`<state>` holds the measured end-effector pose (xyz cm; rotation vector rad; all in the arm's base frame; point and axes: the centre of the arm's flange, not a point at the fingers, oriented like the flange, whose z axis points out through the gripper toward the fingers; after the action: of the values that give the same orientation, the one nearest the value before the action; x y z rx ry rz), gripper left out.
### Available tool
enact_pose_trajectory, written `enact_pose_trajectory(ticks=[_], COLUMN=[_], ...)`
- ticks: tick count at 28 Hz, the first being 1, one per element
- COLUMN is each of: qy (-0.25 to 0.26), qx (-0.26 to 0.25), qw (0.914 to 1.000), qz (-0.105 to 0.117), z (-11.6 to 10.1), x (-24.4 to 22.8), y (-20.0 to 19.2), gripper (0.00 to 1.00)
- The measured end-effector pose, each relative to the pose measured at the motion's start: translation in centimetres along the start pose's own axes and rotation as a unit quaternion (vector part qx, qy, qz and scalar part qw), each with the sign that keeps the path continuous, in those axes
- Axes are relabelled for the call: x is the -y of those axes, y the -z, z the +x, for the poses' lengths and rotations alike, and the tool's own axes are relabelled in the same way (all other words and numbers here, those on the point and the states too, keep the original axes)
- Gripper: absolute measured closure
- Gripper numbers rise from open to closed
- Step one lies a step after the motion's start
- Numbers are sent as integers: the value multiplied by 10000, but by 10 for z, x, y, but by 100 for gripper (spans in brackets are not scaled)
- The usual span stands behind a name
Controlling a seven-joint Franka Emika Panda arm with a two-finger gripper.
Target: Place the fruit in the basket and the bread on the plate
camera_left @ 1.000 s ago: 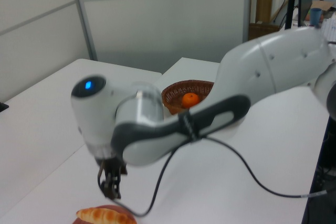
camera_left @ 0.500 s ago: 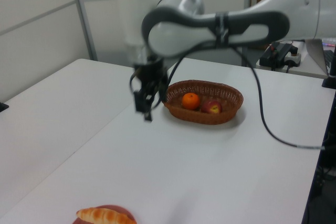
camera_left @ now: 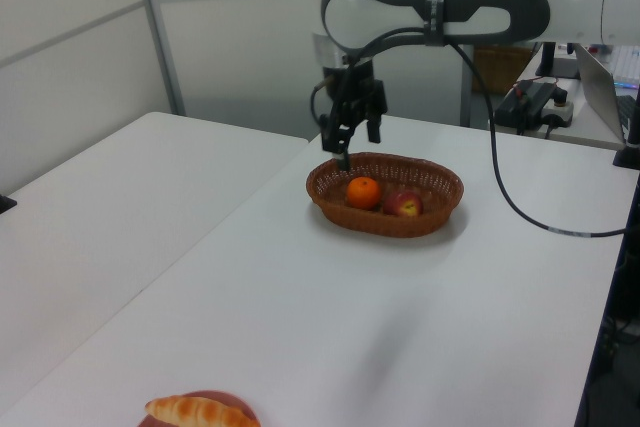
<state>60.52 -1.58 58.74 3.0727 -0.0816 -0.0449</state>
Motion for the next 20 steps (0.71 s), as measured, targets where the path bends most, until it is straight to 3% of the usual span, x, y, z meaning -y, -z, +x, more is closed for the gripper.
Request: enact_pose_trajectory(ticks=[8,20], qy=[-9,150], qx=[92,106], qw=[10000,9993], qz=[25,319], z=[0,-1], x=[-52,-87], y=[-10,-16], gripper=[0,0])
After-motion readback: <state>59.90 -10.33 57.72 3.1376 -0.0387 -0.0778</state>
